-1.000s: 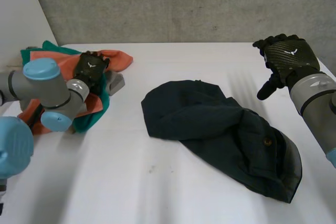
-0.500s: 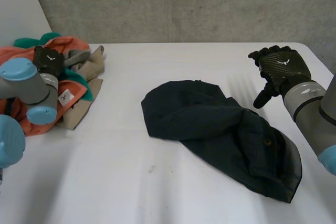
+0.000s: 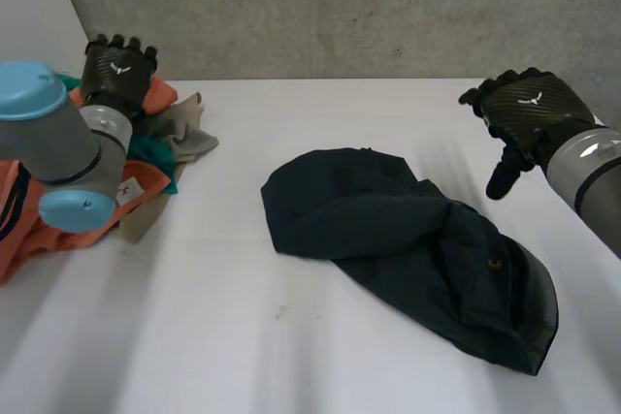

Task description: Fold the laundry.

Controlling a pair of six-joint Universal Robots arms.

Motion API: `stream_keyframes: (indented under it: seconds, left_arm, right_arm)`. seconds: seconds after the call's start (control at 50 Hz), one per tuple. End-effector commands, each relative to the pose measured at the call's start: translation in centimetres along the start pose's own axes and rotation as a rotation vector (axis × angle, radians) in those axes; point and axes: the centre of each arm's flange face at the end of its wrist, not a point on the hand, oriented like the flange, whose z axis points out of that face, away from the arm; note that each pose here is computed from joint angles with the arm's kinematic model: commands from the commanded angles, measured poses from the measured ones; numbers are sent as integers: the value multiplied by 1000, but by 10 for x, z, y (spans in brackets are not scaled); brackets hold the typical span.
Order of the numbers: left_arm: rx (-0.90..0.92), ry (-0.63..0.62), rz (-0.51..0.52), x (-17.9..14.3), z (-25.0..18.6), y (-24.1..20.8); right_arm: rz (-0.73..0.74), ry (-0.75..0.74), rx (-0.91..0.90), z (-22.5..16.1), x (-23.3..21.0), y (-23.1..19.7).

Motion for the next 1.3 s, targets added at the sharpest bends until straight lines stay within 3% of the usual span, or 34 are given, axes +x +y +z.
stream_keyframes:
  seconds: [0.02,0.1,0.24,0.38,0.64,0.74,1.0,1.1,1.2,1.3]
  left_arm:
    - [34,178,-157,32,-69,-46]
    - [23,379,-205,73,-108,-50]
    - [-64,581,-201,139,-141,-23]
    - [-82,602,-199,167,-130,-9]
    - [-166,571,-293,165,-120,-7]
    - [-218,581,-320,167,-122,0]
    - [-222,564,-332,173,-105,5]
    - [-196,526,-345,154,-97,-6]
    - [-168,506,-341,128,-107,-25]
    - [-193,524,-331,126,-123,-23]
  right_arm:
    - [-14,-66,-99,-14,3,0]
    - [43,-98,-122,-16,0,1]
    - [152,-216,-161,-5,-14,15]
    - [223,-295,-231,9,-33,38]
    - [214,-257,-166,23,-31,41]
    - [190,-213,-28,-8,-16,0]
    - [207,-154,128,-63,1,-40]
    - [178,-200,52,-73,-9,-26]
    - [-24,-346,-184,-92,-35,17]
    - [-122,-425,-256,-90,-45,33]
